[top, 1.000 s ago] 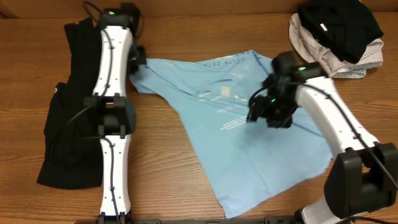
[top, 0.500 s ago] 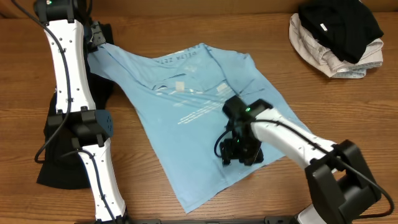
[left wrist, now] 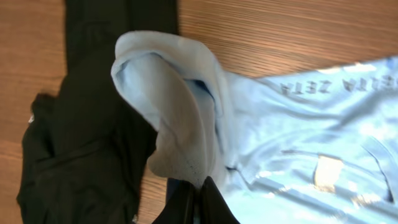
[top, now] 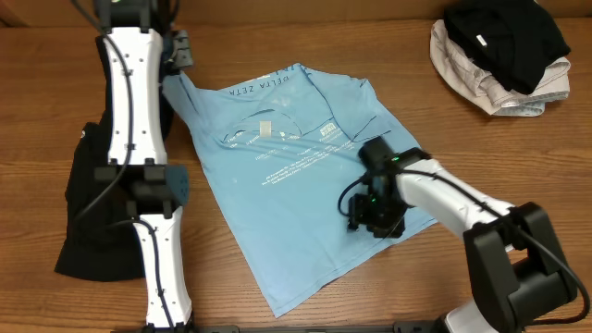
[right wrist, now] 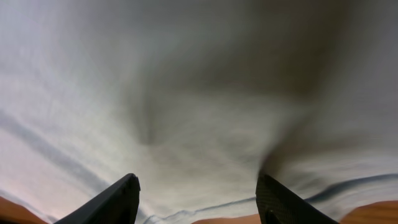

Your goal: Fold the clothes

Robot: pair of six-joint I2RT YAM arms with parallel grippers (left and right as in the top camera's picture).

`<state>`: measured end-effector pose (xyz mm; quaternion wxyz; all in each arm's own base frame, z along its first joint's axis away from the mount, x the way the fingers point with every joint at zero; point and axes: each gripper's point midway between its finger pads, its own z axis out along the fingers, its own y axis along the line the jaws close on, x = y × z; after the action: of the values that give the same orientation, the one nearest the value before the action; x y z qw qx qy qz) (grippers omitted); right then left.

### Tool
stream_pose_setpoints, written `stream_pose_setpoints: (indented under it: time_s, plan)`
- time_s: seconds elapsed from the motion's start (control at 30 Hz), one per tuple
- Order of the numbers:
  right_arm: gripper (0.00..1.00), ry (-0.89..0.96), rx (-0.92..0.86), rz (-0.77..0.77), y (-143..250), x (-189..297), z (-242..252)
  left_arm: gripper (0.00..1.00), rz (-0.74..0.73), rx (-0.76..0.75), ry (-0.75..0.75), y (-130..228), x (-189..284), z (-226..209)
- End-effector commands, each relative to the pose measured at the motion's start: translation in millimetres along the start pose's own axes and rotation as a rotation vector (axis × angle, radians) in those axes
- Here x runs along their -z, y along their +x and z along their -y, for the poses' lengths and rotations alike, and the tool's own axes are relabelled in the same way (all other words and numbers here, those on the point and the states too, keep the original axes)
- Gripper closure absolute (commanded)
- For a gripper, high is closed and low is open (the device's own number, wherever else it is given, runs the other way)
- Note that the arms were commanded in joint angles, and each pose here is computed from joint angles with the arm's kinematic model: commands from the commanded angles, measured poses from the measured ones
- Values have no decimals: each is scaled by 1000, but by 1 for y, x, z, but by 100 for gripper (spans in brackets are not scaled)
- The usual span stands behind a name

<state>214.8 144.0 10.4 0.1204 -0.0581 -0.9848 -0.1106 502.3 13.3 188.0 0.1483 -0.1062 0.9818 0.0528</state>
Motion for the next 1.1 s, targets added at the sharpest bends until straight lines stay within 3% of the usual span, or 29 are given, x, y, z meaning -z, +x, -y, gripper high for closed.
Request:
stream_pose_setpoints:
  time_s: [0.0,0.23,0.6,0.83,1.07]
  plan:
    - [37,11,-51,-40,-6,-9,20,96,12,-71,17,0,6,8]
    - [36,-5,-180,-58,-23,-16,49,96,11,-70,18,0,6,7]
    - [41,32,-375,277,-108,11,131,96,-6,-77,111,4,7,26]
    - [40,-5,-383,555,-181,71,142,96,-9,-88,299,5,15,63]
    - [30,-23,-336,505,-180,145,115,96,18,-115,315,2,17,78]
